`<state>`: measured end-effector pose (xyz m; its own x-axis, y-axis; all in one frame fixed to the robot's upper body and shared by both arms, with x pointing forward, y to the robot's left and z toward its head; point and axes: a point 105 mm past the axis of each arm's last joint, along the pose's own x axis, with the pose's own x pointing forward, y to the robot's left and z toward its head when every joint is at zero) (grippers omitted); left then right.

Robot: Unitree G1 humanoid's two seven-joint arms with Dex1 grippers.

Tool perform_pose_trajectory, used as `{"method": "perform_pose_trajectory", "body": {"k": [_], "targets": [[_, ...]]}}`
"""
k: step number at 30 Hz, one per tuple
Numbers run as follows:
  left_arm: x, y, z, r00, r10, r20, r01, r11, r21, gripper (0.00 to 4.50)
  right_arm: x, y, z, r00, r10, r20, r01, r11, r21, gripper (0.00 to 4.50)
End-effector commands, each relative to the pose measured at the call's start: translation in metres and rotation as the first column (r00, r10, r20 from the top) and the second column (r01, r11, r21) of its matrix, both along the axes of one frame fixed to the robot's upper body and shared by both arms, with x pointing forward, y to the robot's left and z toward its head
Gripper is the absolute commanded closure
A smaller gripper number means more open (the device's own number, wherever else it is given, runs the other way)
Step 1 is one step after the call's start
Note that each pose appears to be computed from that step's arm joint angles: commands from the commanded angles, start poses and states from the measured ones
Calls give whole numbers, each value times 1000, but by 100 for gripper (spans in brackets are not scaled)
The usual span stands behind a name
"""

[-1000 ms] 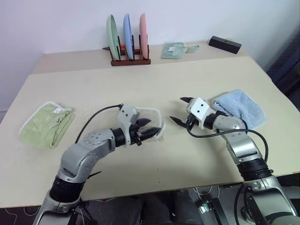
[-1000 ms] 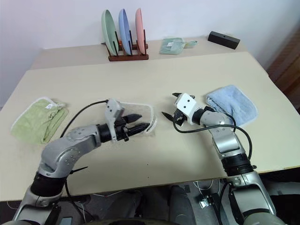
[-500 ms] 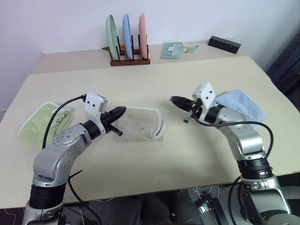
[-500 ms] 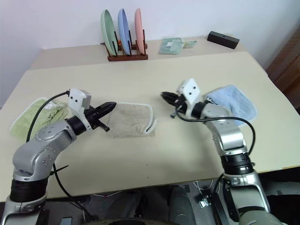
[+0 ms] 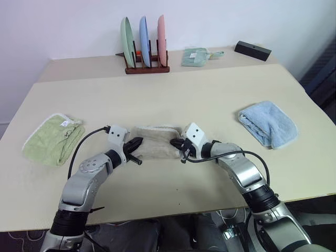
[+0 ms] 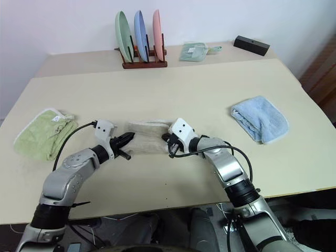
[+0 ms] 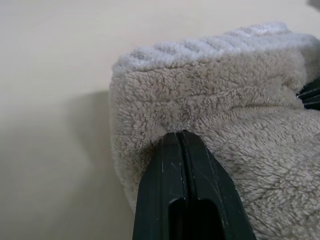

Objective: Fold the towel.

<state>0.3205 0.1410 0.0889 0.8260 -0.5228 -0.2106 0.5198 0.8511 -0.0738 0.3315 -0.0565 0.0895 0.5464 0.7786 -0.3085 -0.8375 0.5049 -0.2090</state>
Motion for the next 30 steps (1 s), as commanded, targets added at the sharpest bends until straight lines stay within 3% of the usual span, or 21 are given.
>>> {"method": "perform_pose_trajectory", "body": {"k": [1,3,6,12,19,25,30], "targets": [[-3,6,0,1000,22,7,-22,1000,-18,450,-2,-6,1,1000,-10,9,10,1000,-1,446],[-6,10,15,998,35,57,-31,997,-70,450,-4,-10,27,1000,-1,-9,2,992,128,423],[-12,24,37,991,62,122,-46,991,-130,450,-10,-20,59,999,20,-25,-14,972,235,323],[-38,43,54,985,-3,173,16,997,-77,450,-15,-38,75,987,-28,-156,73,955,288,14],[-59,44,54,981,-129,146,126,992,30,450,-12,-31,52,878,-53,-476,244,905,349,6],[-56,43,50,982,-122,142,114,992,62,450,-3,-20,34,793,-106,-600,357,879,317,6],[-58,32,46,980,-144,139,137,989,60,450,-6,-9,19,769,-130,-626,357,900,251,6]]}}
